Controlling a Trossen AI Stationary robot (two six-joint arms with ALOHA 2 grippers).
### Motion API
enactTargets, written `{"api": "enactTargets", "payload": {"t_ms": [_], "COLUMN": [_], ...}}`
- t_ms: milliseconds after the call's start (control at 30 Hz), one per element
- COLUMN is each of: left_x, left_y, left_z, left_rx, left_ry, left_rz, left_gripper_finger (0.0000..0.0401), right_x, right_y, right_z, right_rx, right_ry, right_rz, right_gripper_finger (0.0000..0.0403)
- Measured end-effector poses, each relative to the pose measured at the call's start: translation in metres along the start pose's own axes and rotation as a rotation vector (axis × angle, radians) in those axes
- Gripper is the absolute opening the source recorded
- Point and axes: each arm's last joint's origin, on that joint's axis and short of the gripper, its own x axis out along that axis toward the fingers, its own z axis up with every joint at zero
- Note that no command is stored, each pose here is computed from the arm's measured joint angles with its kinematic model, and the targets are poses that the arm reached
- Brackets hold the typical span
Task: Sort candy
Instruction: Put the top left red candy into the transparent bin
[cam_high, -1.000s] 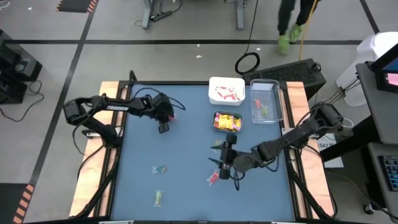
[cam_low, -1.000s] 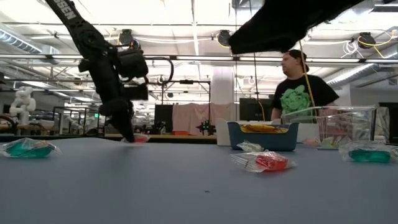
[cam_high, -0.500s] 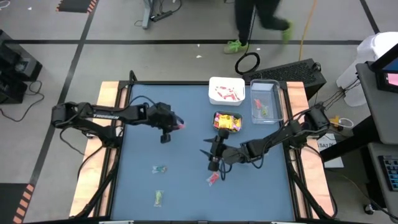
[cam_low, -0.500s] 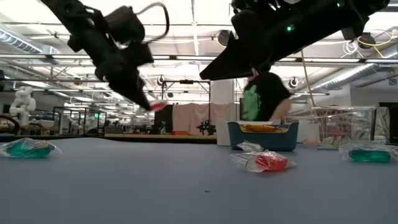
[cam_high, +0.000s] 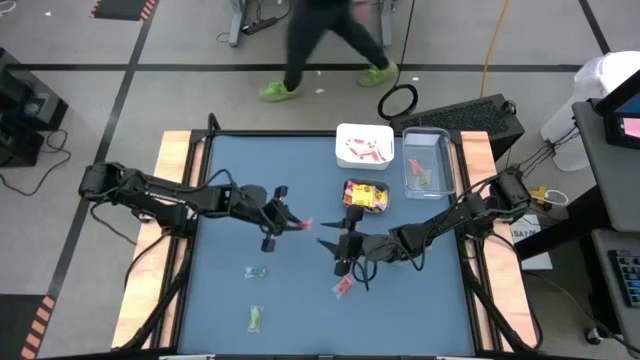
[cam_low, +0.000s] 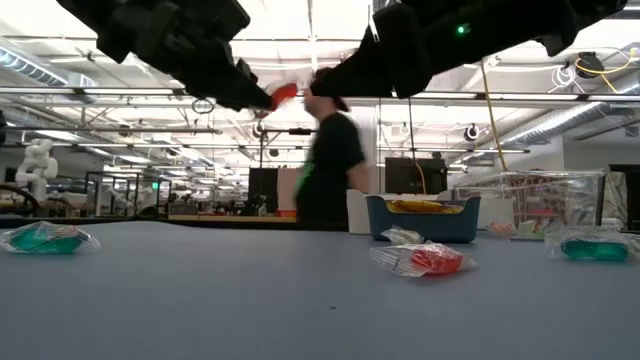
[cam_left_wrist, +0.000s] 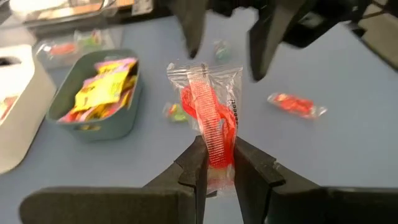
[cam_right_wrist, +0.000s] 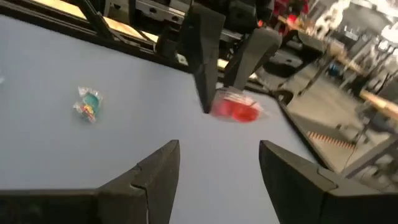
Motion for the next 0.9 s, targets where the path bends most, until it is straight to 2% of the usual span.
{"api": "enactTargets", "payload": {"t_ms": [233, 333, 567, 900], "left_x": [0.001, 0.003, 0.006, 0.006], "left_y": [-0.013, -0.019, -0.024, -0.024], "left_z": [0.002, 0.002, 0.000, 0.001], "left_rx": [0.021, 0.029, 0.035, 0.036], "left_ry": [-0.009, -0.009, 0.007, -0.004], "left_rz": [-0.050, -0.101, -0.129, -0.127], "left_gripper_finger": [0.0070, 0.0070, 0.0070, 0.0070], "right_x": [0.003, 0.004, 0.010, 0.023], "right_y": [0.001, 0.002, -0.001, -0.011], "right_z": [0.015, 0.020, 0.025, 0.020], "right_rx": [-0.273, -0.349, -0.422, -0.432], "right_ry": [-0.034, -0.058, -0.096, -0.151], "right_rz": [0.023, 0.071, 0.167, 0.257], "right_gripper_finger": [0.0210, 0.0210, 0.0210, 0.0210]}}
